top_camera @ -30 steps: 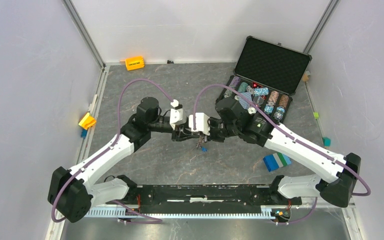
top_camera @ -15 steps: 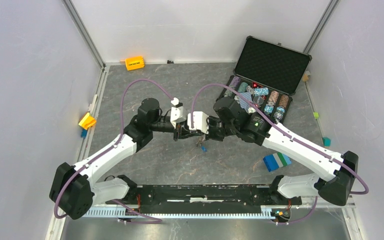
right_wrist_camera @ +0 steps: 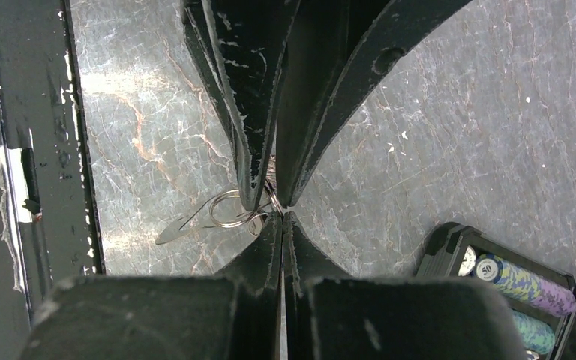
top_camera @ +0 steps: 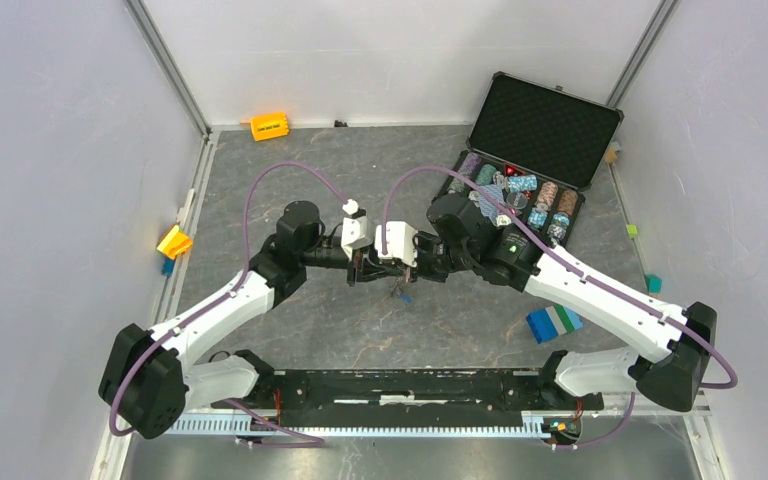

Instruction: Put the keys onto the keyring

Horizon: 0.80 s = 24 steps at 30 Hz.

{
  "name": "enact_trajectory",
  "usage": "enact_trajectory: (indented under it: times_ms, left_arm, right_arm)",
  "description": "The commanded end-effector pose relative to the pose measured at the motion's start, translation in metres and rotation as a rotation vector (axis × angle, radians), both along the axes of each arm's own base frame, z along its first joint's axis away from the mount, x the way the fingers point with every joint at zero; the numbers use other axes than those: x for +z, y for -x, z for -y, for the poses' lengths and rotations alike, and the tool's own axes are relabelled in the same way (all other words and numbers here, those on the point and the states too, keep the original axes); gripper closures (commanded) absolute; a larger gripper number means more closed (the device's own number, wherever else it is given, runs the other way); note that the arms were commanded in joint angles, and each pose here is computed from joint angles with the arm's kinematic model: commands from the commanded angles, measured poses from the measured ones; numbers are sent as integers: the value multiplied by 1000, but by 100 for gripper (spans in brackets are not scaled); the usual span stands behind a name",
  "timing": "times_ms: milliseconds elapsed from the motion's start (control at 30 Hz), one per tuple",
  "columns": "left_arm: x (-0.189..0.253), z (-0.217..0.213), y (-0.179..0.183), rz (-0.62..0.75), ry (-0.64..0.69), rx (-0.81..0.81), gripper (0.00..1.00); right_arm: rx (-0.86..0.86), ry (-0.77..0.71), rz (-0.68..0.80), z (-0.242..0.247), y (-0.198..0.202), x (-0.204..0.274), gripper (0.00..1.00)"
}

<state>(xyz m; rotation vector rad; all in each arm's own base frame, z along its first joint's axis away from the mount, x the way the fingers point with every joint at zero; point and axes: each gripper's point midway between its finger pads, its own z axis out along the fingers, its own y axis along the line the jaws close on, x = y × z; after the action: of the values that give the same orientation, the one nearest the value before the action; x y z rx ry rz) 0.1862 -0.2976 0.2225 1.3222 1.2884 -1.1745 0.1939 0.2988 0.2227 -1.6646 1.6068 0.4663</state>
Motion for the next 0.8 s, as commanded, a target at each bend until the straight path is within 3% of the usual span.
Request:
enact_trajectory:
  times_ms: [0, 167, 467, 600, 767]
  left_arm:
    - [17, 3, 1, 19, 45, -7, 75]
    - [17, 3, 0, 19, 49, -3, 76]
    - [13, 2, 1, 20, 44, -4, 86]
    - [9, 1, -1, 26, 34, 7, 98]
    - [10, -1, 1, 41, 30, 8, 98]
  right_arm:
    - [12, -74, 25, -14, -3, 22, 100]
    - [14, -72, 23, -14, -2, 20, 100]
    - [16, -80, 22, -15, -2, 22, 100]
    - [21, -91, 26, -15, -1, 25, 100]
    - [18, -105, 32, -14, -1, 28, 100]
